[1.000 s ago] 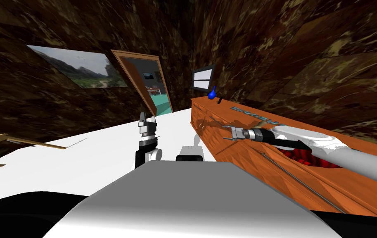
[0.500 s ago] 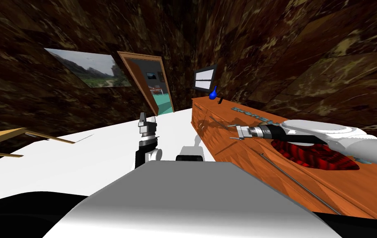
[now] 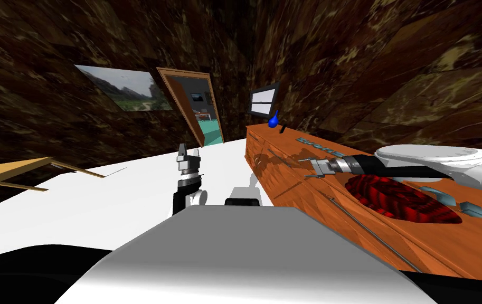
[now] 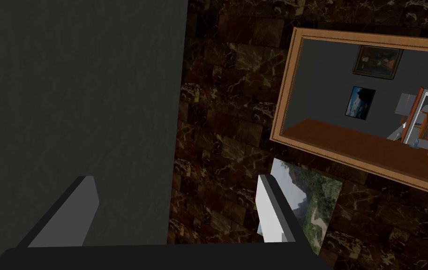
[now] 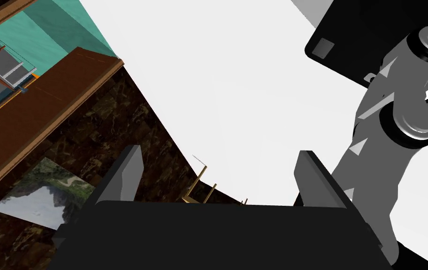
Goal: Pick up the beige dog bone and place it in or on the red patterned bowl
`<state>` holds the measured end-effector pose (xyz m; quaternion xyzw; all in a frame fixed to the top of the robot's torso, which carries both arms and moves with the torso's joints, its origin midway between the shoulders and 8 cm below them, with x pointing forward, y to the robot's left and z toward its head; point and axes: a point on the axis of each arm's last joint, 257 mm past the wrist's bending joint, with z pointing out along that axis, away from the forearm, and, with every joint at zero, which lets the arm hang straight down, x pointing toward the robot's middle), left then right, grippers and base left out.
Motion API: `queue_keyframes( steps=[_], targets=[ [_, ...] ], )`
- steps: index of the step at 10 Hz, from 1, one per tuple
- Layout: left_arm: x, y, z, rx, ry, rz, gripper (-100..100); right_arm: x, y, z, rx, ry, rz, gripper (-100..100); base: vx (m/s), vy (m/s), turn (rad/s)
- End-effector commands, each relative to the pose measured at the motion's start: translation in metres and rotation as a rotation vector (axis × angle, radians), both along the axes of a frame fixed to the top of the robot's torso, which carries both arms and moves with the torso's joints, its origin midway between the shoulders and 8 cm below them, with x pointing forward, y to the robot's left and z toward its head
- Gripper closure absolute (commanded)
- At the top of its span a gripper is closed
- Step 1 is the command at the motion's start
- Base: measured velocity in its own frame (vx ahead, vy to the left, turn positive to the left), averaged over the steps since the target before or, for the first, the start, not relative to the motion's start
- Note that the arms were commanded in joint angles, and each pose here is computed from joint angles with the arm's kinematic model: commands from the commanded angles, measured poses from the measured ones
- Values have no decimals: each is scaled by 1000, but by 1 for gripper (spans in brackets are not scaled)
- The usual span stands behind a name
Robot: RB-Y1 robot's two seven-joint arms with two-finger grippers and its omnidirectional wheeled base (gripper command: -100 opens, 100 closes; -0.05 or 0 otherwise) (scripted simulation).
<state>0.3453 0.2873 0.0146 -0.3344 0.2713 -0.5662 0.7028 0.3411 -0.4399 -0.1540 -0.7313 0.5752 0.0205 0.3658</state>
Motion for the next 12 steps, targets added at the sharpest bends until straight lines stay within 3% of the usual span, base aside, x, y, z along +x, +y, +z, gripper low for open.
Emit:
queue_keyframes(
  steps=[1, 3, 4, 8, 10, 12],
  targets=[
    [0, 0, 0, 0, 0, 0, 0, 1, -13, 3, -39, -5, 4, -100, 0, -91, 49],
    [0, 0, 0, 0, 0, 0, 0, -4, -54, 8, -165, -1, 8, -100, -2, -151, 96],
    [0, 0, 0, 0, 0, 0, 0, -4, -56, 9, -168, -2, 4, -100, 16, -154, 44],
    [0, 0, 0, 0, 0, 0, 0, -24, -122, 9, -343, 33, -15, -100, 61, -184, 78],
    [0, 0, 0, 0, 0, 0, 0, -35, -143, 6, -390, 52, -24, -100, 80, -181, 74],
    [0, 0, 0, 0, 0, 0, 0, -33, -141, 6, -388, 48, -22, -100, 35, -67, 13]
  ],
)
